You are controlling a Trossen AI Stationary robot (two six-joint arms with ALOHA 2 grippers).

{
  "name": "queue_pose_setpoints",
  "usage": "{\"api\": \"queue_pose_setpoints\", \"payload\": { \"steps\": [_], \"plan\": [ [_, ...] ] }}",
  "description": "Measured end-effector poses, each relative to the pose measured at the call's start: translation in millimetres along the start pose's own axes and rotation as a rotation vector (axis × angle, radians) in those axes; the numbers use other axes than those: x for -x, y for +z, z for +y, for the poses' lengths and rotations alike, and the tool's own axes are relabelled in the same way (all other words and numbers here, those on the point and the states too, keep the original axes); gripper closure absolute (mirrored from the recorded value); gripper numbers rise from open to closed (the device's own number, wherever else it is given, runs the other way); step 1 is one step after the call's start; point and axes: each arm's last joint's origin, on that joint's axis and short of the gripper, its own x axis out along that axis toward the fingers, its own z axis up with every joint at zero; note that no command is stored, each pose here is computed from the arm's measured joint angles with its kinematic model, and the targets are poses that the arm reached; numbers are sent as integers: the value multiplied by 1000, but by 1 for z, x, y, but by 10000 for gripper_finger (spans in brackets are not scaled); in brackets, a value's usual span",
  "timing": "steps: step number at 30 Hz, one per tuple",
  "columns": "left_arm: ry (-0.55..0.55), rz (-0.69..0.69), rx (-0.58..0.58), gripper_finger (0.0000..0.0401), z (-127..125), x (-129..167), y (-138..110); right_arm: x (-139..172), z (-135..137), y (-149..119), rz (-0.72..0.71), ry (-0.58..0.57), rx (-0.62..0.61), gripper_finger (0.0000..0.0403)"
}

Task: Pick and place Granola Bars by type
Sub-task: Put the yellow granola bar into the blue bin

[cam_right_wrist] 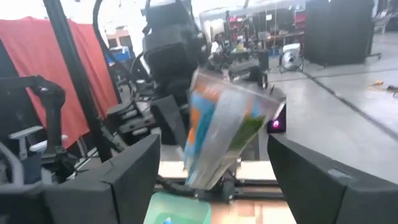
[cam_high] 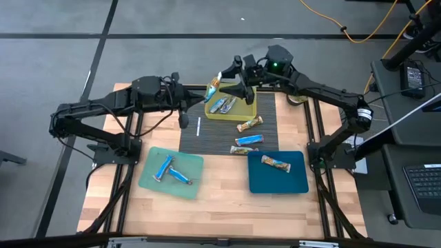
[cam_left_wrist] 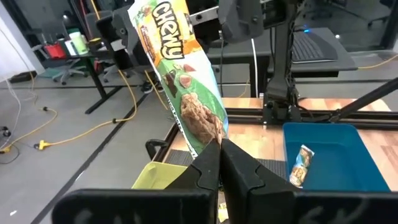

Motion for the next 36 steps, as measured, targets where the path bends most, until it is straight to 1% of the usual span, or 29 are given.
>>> {"api": "queue_pose_setpoints", "payload": {
  "steps": [3,8,15,24,29,36],
  "plan": [
    [-3,-1,1,399,-1,0,0,-3,0,0,-25,-13,17,104],
    [-4,1,-2,400,-1,-1,0,-11,3,-1,-53,1,38,105],
    [-6,21,-5,400,-2,-7,-3,-19,8,-6,-48,27,36,105],
    [-29,21,-4,400,-4,-14,-4,-21,11,-6,-45,35,31,109],
    [-27,16,-2,399,-4,-12,-4,-21,11,-7,-40,47,28,144],
    [-25,17,7,399,-4,-12,-4,-21,11,-7,-39,50,27,219]
  ]
}}
